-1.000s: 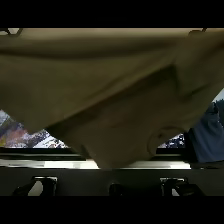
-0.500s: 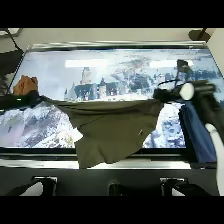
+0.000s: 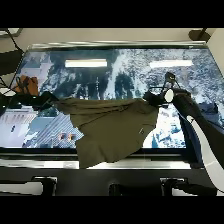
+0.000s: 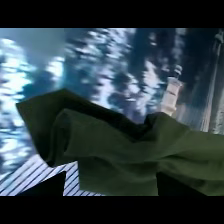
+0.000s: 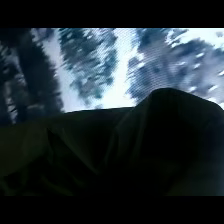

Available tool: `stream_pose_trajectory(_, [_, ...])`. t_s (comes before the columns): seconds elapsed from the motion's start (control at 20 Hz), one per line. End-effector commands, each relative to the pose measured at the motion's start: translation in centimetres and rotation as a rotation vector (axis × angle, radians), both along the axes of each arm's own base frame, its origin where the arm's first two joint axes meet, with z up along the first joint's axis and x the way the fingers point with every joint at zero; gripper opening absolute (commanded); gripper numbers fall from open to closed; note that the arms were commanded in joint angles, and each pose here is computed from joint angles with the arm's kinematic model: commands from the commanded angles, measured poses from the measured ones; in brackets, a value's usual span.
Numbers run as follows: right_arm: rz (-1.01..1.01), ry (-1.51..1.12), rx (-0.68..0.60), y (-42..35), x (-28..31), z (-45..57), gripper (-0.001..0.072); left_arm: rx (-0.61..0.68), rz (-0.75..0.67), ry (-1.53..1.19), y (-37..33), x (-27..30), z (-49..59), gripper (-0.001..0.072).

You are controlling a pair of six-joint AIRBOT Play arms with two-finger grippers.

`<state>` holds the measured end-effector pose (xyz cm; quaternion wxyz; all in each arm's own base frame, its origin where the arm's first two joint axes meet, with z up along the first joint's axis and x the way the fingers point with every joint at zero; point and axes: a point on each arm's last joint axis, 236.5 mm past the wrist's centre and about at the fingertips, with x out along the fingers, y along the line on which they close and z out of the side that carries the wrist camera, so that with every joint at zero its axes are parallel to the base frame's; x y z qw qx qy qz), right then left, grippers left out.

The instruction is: Fold the shirts.

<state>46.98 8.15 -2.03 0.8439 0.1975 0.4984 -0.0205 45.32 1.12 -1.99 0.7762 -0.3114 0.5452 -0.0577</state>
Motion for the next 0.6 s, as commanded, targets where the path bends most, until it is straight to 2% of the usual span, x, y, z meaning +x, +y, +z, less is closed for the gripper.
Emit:
stream_pose_trajectory(0.0, [0.053,0.100,-0.016,0.3,-2.1,-1.5,0.0043,-0.016,-0.020,0.138,3.2,-4.1,1.7,0.0610])
stream_pose_trajectory(0.15, [0.081,0.140,-0.029,0.2,-3.1,-1.9,0.0043,-0.093,-0.049,0.226,0.9,-8.3,0.0,0.0610])
stream_pose_trajectory(0.3, [0.086,0.150,-0.030,0.2,-3.3,-2.0,0.0043,-0.279,-0.065,0.256,-5.7,-10.6,-3.4,0.0592])
stream_pose_trajectory(0.35, [0.087,0.154,-0.030,0.3,-3.4,-2.1,0.0043,-0.317,-0.045,0.262,-7.6,-11.0,-4.6,0.0471])
stream_pose_trajectory(0.4, [0.088,0.159,-0.030,0.3,-3.5,-2.1,0.0043,-0.341,-0.033,0.261,-9.2,-11.2,-5.6,0.0449])
stream_pose_trajectory(0.55, [0.097,0.179,-0.034,0.2,-4.0,-2.3,0.0044,-0.388,-0.016,0.272,-12.6,-11.3,-7.3,0.0451])
